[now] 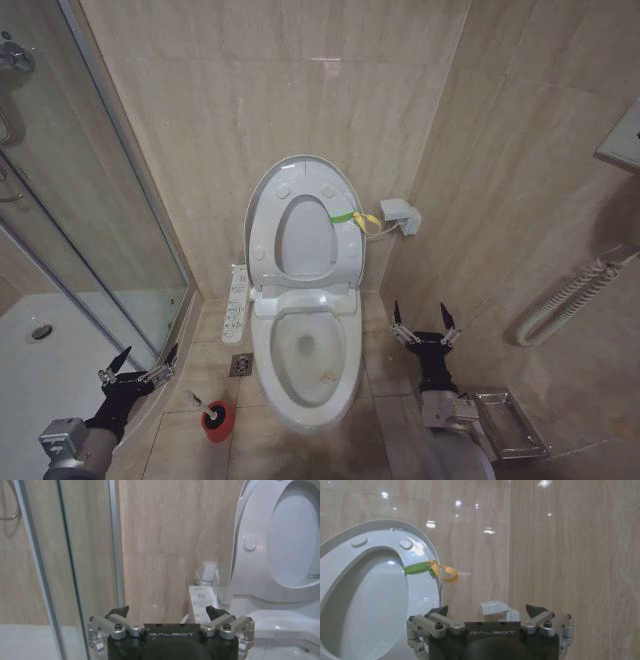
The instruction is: Open the toilet lid, clean the toilet bowl with a toilet brush, close the toilet lid, and flush.
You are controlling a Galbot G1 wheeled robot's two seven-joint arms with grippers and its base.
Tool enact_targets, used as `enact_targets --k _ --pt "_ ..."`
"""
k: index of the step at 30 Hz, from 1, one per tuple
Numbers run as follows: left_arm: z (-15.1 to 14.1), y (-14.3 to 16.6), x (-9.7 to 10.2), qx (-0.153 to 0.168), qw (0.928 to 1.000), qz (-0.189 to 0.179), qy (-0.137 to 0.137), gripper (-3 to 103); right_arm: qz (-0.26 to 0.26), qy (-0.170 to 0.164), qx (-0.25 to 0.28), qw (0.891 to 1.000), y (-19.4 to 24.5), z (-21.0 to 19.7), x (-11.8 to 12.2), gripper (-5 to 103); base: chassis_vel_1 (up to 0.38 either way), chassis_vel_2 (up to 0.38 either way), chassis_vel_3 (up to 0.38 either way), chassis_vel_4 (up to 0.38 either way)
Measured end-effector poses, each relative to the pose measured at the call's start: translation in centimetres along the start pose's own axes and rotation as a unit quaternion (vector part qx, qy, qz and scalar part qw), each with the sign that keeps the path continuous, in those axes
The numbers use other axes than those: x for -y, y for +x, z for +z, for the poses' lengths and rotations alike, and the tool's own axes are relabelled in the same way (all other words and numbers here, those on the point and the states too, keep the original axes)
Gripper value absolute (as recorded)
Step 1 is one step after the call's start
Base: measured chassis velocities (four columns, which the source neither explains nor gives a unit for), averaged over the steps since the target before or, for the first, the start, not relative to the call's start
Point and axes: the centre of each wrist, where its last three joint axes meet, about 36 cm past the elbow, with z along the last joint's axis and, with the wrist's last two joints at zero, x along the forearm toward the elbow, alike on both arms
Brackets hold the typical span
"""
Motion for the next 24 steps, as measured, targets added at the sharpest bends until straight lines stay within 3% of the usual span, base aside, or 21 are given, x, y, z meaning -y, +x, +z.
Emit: enact_targets --k 24 --pt "0.00 0.00 0.00 0.000 1.0000 0.000 0.000 100 0.000 0.000 0.000 1.000 -0.01 0.01 0.00 100 0.000 0.000 0.000 0.000"
